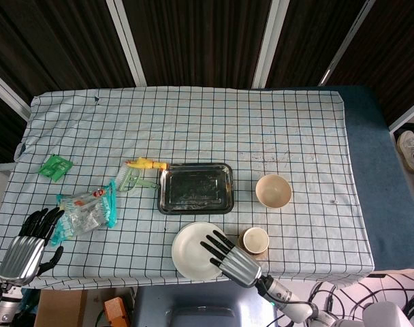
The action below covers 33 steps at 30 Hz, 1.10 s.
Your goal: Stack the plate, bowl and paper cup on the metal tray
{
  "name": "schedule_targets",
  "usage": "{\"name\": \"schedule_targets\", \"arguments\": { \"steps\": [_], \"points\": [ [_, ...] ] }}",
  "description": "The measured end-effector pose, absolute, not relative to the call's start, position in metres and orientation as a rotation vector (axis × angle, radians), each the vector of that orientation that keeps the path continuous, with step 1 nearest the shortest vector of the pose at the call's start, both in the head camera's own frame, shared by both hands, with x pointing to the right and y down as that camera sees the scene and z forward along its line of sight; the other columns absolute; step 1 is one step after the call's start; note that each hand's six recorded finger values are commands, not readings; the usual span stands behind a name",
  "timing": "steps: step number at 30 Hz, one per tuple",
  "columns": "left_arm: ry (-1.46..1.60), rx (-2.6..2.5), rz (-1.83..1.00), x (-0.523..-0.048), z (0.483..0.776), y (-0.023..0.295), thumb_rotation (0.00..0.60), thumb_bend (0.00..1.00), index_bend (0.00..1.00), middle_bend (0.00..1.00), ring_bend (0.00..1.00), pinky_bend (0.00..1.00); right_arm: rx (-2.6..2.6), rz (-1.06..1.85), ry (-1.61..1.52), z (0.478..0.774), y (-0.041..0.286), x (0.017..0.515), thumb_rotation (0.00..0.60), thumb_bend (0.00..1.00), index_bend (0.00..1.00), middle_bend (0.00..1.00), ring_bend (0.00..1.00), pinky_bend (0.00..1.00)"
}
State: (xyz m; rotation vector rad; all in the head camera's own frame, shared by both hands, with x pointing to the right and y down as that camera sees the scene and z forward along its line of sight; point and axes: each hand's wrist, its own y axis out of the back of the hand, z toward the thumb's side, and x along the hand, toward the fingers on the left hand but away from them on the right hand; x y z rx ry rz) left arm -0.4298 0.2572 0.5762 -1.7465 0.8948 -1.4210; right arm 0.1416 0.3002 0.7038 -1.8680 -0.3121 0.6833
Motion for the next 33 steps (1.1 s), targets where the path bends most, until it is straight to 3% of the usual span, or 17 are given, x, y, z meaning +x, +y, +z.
{"name": "schedule_targets", "arguments": {
  "steps": [12, 20, 33],
  "points": [
    [0.896, -1.744, -1.42, -0.43, 0.575, 0.258, 0.6, 0.42, 0.0, 0.07, 0.01, 0.09, -1.871, 0.677, -0.315, 0.705, 0.3, 0.136, 0.6, 0.21, 0.54, 0.11, 0.0, 0.0],
    [0.897, -1.74, -1.421, -0.431, 0.575, 0.257, 0.6, 0.42, 0.0, 0.07, 0.02, 0.09, -1.876, 0.673, -0.316, 0.707, 0.301, 0.133, 0.6, 0.38, 0.63, 0.14, 0.0, 0.0],
    [0.897, -1.801, -1.397, -0.429, 0.574, 0.259, 0.6, 0.42, 0.0, 0.07, 0.02, 0.09, -1.888, 0.61, -0.42, 0.692, 0.291, 0.128, 0.6, 0.42, 0.76, 0.19, 0.01, 0.0]
  ]
}}
